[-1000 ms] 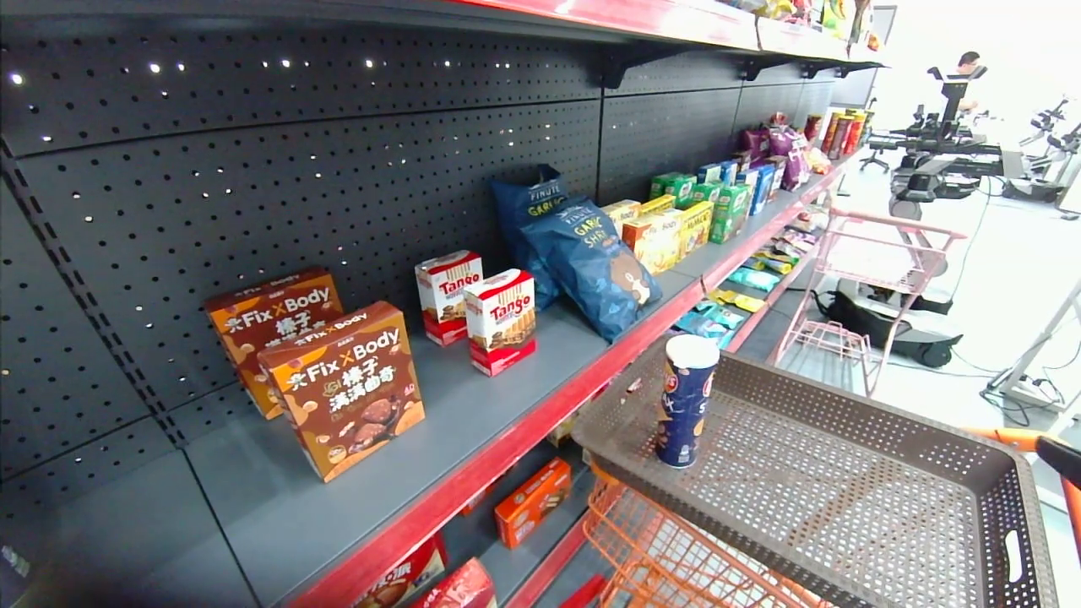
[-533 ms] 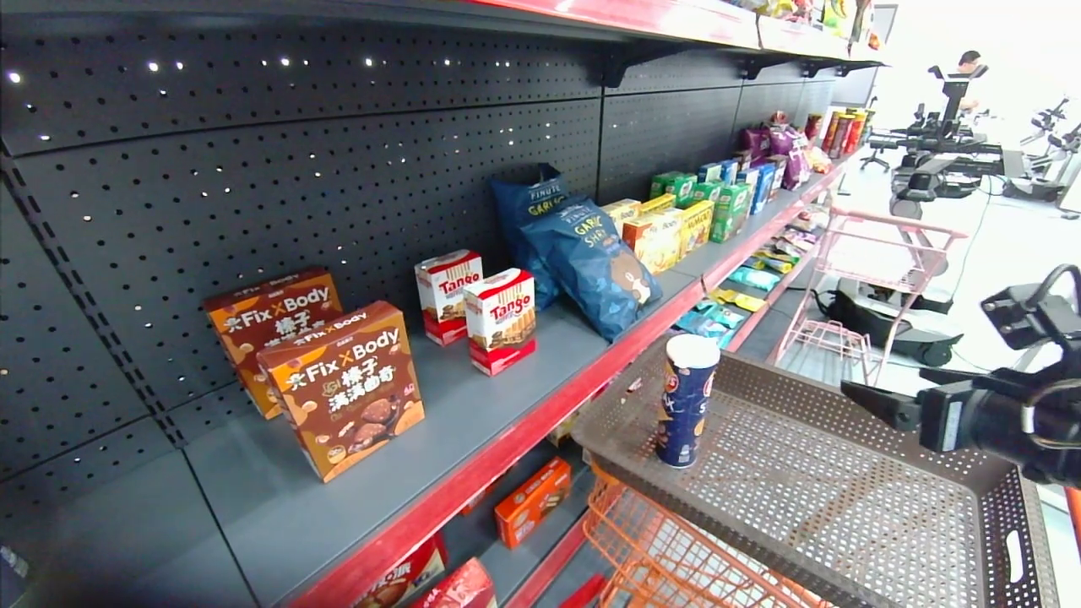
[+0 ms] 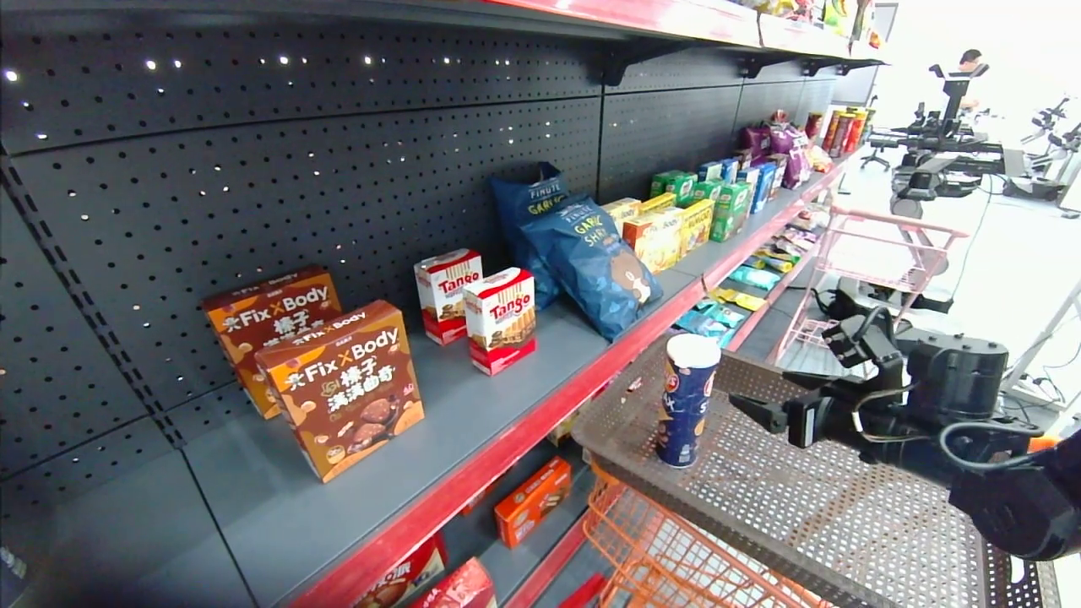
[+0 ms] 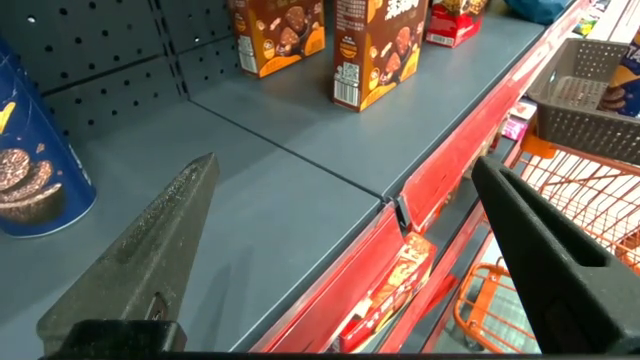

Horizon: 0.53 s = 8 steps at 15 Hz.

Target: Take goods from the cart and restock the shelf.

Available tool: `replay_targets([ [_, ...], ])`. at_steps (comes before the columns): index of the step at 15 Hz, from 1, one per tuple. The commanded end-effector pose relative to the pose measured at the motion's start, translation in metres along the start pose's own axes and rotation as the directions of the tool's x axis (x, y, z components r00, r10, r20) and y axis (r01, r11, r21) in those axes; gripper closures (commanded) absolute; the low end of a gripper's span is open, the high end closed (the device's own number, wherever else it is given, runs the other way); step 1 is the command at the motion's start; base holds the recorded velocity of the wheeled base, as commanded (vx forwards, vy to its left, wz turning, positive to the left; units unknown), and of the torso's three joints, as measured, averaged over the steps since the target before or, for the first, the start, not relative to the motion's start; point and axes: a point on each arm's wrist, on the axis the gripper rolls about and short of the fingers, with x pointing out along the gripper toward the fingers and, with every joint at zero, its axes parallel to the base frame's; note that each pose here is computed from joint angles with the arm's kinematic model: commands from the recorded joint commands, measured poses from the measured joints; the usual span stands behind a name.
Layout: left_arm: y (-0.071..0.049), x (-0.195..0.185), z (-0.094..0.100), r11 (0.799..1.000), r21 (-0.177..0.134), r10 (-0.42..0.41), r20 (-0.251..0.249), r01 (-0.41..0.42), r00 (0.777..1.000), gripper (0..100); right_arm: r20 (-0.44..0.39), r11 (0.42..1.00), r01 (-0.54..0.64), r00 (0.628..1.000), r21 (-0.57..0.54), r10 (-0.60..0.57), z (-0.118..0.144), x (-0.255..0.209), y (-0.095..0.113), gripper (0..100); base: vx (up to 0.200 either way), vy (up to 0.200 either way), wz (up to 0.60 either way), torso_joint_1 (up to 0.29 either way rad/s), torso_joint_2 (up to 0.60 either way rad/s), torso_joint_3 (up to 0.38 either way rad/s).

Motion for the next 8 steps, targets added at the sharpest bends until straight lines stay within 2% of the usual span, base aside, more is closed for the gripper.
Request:
replay_targets([
  [1, 0.0, 0.0, 0.0, 1.0, 0.0, -0.001, -0.001, 0.001, 1.0, 0, -0.047, 0.999, -0.047, 0.998, 0.009, 0.048, -0.017, 0.023, 0.006, 0, 0.0, 0.0, 0.0, 0.0, 0.0, 0.0],
  [8, 0.0, 0.0, 0.0, 1.0, 0.0, -0.001, -0.001, 0.001, 1.0, 0, 0.017, 0.99, -0.143, 0.99, -0.019, 0.143, -0.032, 0.077, 0.003, 0, 0.0, 0.0, 0.0, 0.0, 0.0, 0.0],
])
